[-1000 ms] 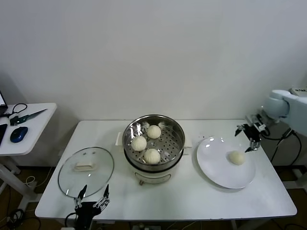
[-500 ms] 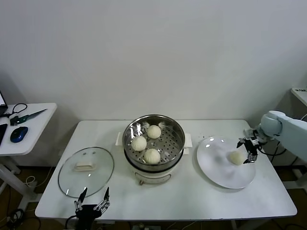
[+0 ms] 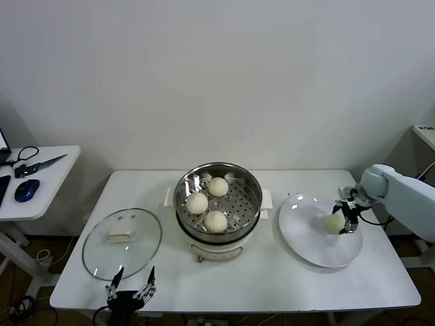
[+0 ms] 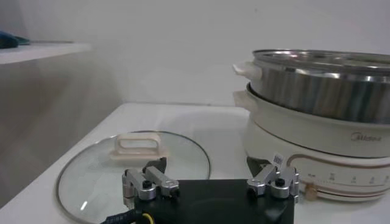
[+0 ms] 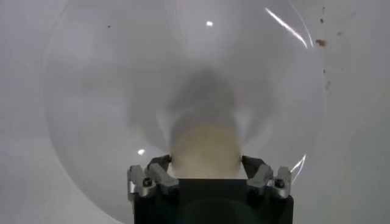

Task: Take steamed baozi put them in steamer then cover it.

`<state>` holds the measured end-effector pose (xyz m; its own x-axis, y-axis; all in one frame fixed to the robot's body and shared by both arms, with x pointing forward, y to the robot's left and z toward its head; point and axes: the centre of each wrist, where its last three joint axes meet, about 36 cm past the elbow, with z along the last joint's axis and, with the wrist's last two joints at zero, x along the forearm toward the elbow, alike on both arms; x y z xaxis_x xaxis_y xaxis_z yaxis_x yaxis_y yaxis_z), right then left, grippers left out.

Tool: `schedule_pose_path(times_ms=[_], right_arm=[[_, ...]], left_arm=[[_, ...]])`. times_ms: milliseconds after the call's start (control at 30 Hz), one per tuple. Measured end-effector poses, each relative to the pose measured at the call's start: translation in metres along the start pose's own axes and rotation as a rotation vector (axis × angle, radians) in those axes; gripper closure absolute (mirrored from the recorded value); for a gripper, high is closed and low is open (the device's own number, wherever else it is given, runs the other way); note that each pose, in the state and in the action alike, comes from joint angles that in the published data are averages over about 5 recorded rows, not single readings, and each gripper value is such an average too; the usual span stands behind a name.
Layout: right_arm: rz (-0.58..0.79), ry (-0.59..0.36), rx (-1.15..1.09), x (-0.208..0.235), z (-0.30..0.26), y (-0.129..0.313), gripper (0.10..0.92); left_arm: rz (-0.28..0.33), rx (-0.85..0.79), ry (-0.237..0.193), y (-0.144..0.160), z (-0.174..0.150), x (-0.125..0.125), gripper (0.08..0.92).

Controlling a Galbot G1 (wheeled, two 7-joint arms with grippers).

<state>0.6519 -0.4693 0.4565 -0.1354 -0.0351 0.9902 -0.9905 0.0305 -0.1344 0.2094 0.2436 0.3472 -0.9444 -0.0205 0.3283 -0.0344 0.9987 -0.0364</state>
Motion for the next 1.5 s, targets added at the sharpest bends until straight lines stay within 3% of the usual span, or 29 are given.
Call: schedule_pose_path(times_ms=[200,367,667,800,933,1167,1500], right_arm=[[0.007,0.003,-0.013,0.006,-0.001,-0.002,0.334],[0.031,-0.003,-0.007,0.037,-0.013,-0.016,0.335],[0.100,-0.105,0.084,0.168,-0.102,-0.055,0.335],[0.114,-0.171,0.130,0.223,-0.155,-0.055,0.335],[0.106,-0.222,0.169,0.251,-0.205,-0.045,0.335],[0.082,-0.245,0.222,0.251,-0.277,-0.029,0.335],[0.041,-0.201,0.266,0.195,-0.342,-0.019,0.335]], left_arm=[[0.000,0.000,-0.003,0.000,-0.001,0.001,0.177],[0.003,0.000,-0.006,-0.001,-0.003,0.001,0.177],[0.020,-0.002,-0.009,-0.004,-0.005,-0.001,0.177],[0.027,-0.001,-0.014,-0.005,-0.007,-0.003,0.177],[0.030,-0.002,-0.023,-0.004,-0.011,-0.004,0.177],[0.030,-0.005,-0.036,-0.004,-0.016,-0.004,0.177],[0.020,-0.016,-0.052,0.002,-0.020,-0.002,0.177]])
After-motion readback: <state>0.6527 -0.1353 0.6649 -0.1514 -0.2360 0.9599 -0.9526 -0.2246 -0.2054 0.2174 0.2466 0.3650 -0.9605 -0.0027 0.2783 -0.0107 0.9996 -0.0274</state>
